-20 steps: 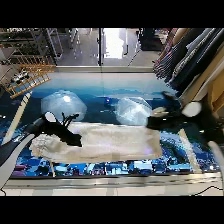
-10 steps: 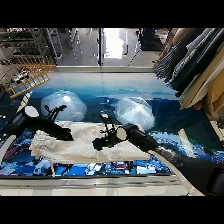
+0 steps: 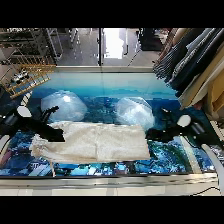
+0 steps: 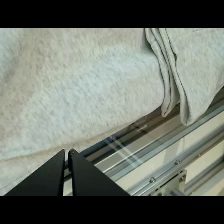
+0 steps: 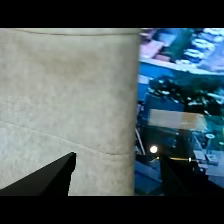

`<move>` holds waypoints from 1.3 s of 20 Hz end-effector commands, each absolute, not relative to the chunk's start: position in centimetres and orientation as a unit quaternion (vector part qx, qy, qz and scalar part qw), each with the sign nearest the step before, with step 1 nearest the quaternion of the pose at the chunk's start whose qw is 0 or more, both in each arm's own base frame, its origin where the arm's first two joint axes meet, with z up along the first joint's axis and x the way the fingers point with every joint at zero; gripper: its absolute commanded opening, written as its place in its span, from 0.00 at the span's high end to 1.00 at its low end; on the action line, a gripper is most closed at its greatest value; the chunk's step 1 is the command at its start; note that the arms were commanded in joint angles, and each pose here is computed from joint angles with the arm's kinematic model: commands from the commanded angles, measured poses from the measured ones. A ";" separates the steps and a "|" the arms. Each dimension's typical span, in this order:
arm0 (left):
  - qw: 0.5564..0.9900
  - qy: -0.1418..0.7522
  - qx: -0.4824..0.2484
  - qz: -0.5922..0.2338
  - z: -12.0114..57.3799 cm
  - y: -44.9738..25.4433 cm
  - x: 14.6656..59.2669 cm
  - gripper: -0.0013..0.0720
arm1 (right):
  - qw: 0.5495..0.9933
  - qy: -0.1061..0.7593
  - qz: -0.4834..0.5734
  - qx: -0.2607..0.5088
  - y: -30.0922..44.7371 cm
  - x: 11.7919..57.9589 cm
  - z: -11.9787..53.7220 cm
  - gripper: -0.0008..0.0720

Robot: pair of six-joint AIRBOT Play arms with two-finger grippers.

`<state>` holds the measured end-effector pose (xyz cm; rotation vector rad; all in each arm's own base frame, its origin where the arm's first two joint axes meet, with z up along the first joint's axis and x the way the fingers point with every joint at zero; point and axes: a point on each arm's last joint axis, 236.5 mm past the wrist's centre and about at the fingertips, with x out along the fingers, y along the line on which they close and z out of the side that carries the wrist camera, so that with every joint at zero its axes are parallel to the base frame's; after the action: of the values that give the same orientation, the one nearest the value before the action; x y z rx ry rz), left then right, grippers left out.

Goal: Fold the clothes and pants, and hang the long-sleeved shirts on hangers.

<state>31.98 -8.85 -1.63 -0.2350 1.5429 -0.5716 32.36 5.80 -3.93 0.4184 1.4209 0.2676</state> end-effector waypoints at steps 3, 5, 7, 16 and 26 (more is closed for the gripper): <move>0.669 0.693 -0.115 -0.242 -1.6 -8.5 31.8 0.48 | 0.686 0.610 0.220 0.330 4.1 32.1 -5.6 0.12; 0.669 0.693 -0.115 -0.242 -1.6 -8.5 31.8 0.48 | 0.663 0.607 0.269 0.345 6.2 32.2 -6.4 0.12; 0.670 0.693 -0.115 -0.242 -1.6 -8.5 31.8 0.48 | 0.647 0.605 0.296 0.357 8.8 32.7 -7.3 0.12; 0.676 0.678 -0.065 -0.282 -2.4 -8.3 31.9 0.58 | 0.699 0.654 0.177 0.227 6.6 37.0 -6.8 0.94; 0.677 0.663 -0.041 -0.318 -9.4 -16.6 33.2 0.69 | 0.820 0.536 0.091 0.177 4.1 34.6 12.7 0.95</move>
<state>31.92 -13.65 -7.84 -0.1036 1.5521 -0.6944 34.08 -1.31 6.93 0.3115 1.2692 0.1092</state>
